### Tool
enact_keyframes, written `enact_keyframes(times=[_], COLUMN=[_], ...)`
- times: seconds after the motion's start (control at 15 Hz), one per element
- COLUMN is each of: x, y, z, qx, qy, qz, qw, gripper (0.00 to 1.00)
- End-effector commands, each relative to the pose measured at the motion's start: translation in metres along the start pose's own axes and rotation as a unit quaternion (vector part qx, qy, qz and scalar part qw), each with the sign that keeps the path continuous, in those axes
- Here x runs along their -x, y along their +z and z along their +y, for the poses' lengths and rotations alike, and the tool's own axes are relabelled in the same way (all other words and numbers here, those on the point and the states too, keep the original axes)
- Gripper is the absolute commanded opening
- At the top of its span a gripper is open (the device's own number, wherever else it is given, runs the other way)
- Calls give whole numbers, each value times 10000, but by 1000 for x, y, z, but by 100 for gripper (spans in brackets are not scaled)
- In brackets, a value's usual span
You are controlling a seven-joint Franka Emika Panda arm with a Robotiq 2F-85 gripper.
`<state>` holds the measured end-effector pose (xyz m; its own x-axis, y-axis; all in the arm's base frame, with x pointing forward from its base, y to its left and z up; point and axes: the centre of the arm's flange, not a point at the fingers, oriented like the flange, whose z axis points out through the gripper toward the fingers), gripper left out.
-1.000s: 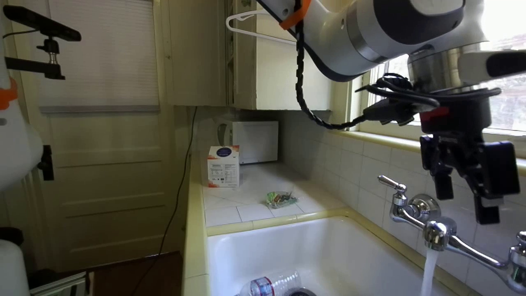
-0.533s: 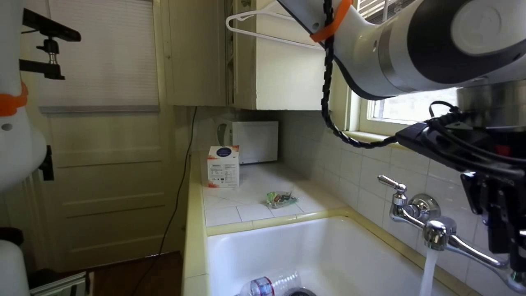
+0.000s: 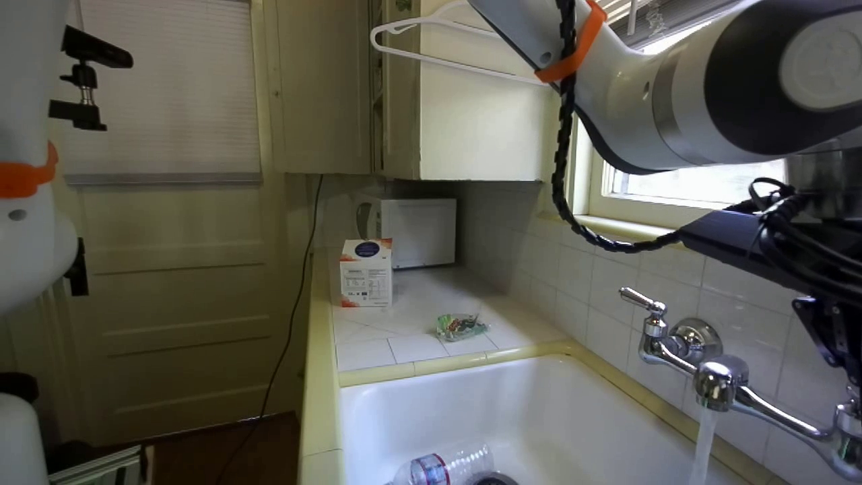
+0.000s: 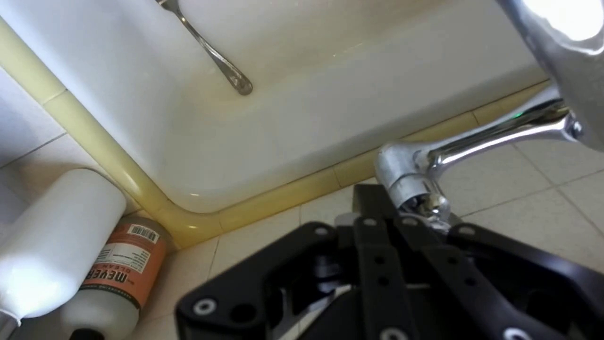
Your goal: Close the tap
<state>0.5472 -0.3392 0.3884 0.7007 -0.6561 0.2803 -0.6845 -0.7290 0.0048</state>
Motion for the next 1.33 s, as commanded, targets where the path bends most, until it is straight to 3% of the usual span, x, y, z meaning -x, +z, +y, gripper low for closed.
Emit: enact_keyframes(times=[0.0, 0.87, 1.0, 1.07, 1.27], x=[-22, -44, -39, -28, -10], y=[8, 19, 14, 6, -13], z=[5, 8, 9, 9, 9], qx=[130, 18, 154, 320, 332], qy=[-118, -540, -588, -471, -406], qz=[247, 775, 710, 399, 54], qw=[9995, 9955, 9956, 9976, 9986], gripper=[0, 0, 0, 0, 0])
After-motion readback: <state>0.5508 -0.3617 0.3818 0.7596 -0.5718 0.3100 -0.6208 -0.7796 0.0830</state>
